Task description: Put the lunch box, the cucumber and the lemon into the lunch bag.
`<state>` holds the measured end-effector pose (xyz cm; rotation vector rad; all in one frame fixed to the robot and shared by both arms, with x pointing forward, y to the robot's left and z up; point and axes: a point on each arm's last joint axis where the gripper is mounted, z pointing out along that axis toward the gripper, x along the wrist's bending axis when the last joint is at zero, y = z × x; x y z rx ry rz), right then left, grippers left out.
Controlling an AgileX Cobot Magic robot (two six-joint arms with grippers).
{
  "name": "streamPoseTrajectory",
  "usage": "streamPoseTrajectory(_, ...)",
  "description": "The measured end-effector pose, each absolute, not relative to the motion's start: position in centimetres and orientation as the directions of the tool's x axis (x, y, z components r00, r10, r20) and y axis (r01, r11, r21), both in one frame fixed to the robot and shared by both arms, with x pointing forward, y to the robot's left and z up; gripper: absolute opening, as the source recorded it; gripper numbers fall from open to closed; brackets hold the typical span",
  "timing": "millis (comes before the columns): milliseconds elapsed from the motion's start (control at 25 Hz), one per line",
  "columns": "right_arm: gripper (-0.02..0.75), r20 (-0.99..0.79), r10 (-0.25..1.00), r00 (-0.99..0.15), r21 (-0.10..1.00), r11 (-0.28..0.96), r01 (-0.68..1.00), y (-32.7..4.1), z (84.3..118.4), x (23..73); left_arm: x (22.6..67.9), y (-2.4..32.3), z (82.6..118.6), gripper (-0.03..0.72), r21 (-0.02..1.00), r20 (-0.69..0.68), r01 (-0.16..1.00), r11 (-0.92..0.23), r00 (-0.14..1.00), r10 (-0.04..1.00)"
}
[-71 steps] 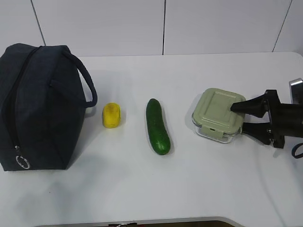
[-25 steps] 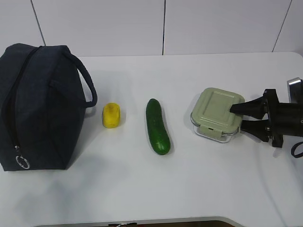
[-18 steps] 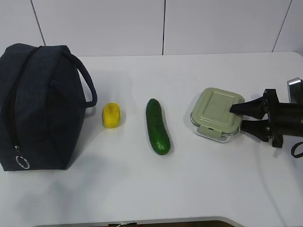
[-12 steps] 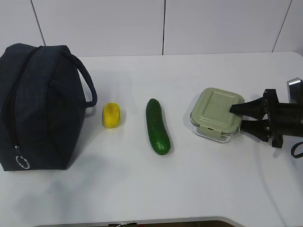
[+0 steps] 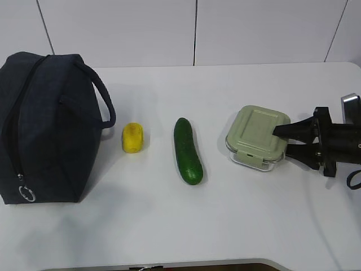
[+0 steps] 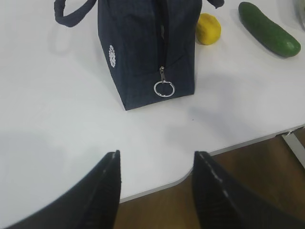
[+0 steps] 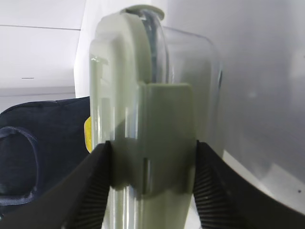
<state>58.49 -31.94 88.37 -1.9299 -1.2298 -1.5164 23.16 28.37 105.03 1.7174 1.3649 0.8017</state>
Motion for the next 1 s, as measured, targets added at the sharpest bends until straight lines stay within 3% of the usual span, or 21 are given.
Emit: streamPoseTrajectory(1000,0.395,0.921,0.388,0.030,0.203,-0.545,0.813,-31.98,88.41,58.56,23.16,28.37,105.03,0.350,0.870,0.005,0.480,-0.114,0.223,0.975)
